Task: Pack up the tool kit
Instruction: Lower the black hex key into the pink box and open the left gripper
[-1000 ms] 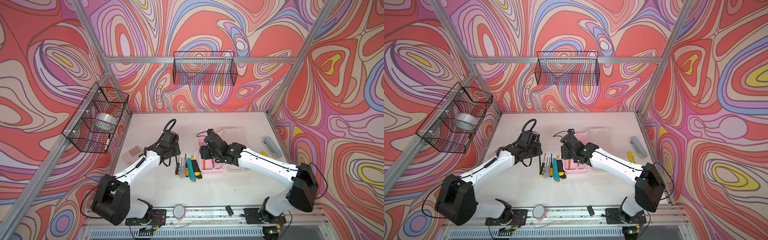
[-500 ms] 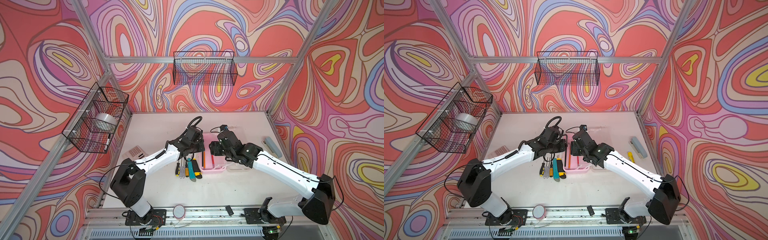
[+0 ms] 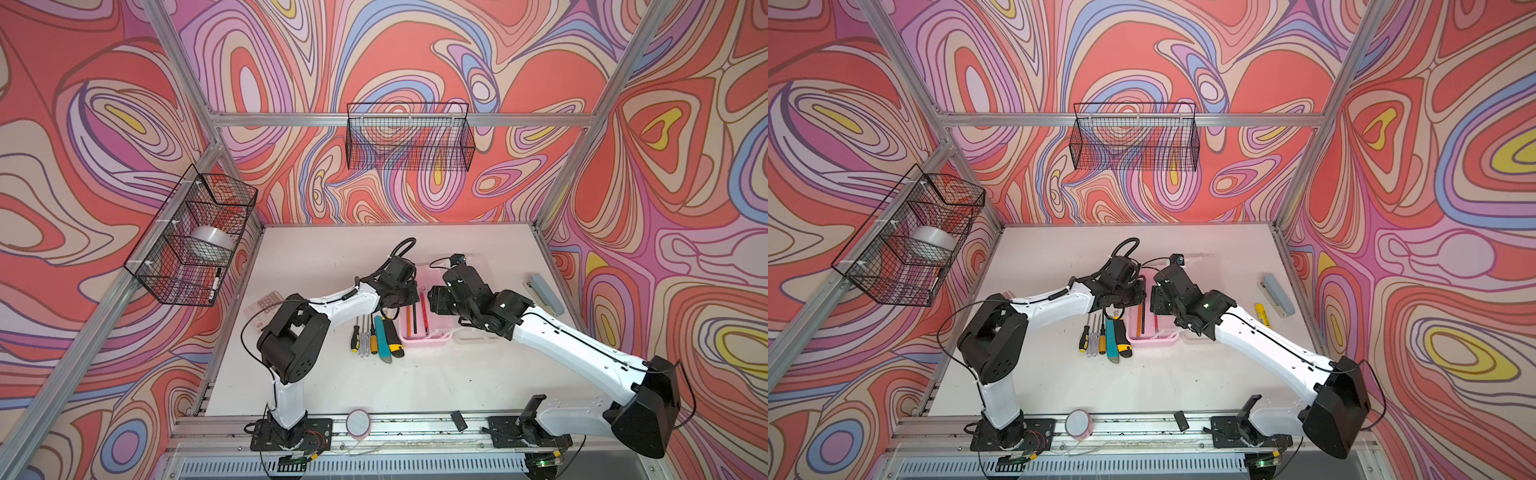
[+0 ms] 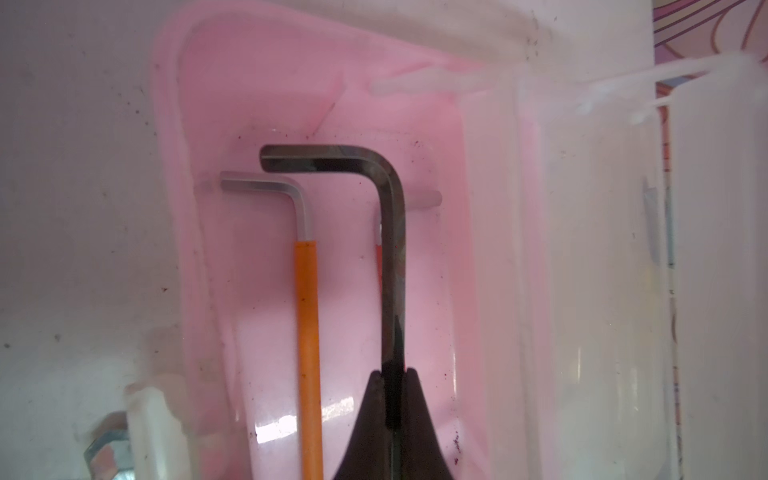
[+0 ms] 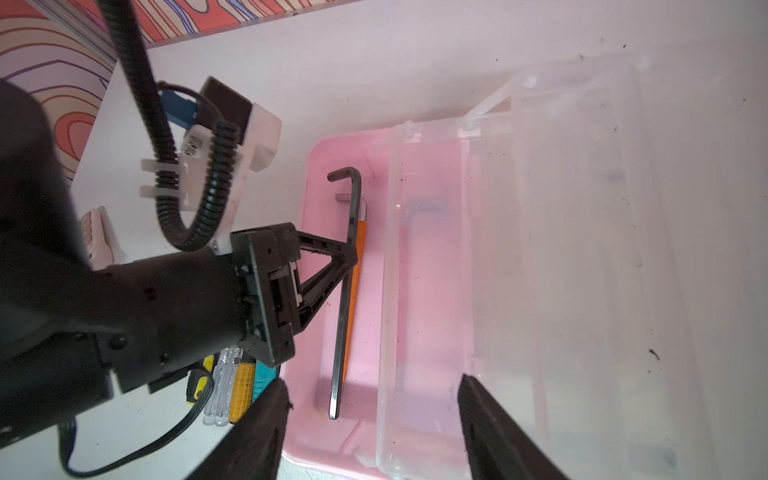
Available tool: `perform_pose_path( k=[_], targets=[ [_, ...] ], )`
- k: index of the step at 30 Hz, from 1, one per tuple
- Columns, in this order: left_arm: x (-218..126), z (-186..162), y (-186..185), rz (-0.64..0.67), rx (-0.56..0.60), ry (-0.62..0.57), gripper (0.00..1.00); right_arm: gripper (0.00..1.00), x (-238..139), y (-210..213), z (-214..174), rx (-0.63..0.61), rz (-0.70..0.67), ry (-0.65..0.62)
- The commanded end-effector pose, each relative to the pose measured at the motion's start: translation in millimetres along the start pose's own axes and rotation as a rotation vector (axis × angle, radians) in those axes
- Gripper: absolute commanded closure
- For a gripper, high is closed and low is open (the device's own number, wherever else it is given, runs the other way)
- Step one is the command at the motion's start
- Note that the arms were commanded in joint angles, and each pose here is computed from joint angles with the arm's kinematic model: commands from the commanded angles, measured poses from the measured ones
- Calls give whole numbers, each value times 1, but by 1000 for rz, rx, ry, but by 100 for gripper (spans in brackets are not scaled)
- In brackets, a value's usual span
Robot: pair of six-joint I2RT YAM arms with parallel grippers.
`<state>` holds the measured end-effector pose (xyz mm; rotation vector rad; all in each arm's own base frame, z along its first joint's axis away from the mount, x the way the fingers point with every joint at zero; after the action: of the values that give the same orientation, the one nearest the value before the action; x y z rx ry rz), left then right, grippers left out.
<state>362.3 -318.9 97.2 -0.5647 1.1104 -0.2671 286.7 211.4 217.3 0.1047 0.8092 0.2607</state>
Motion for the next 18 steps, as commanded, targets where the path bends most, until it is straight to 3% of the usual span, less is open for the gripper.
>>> perform_pose_path(
  k=[1,2,7,18],
  targets=[
    [6,5,-15,-38,-13,4,100,32,4,-1,-3,8,-4,9],
    [7,5,-16,-38,-12,9,100,32,4,-2,-3,8,-4,7],
    [6,7,-15,-18,4,10,73,32,5,0,-1,0,-2,9],
    [-13,18,-20,-14,56,-49,51,31,3,6,8,-37,5,11]
  ],
)
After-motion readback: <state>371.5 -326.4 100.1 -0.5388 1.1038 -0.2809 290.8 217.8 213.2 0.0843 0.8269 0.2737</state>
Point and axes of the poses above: each gripper's point midway between its finger pads, its own x axis out along the fingers, its own y axis along the line the jaws close on, z = x × y, the point moved 2 cm from there along -x, back along the fingers, and after that the axes turned 7 degrees about -x, right-handed, at the moved point
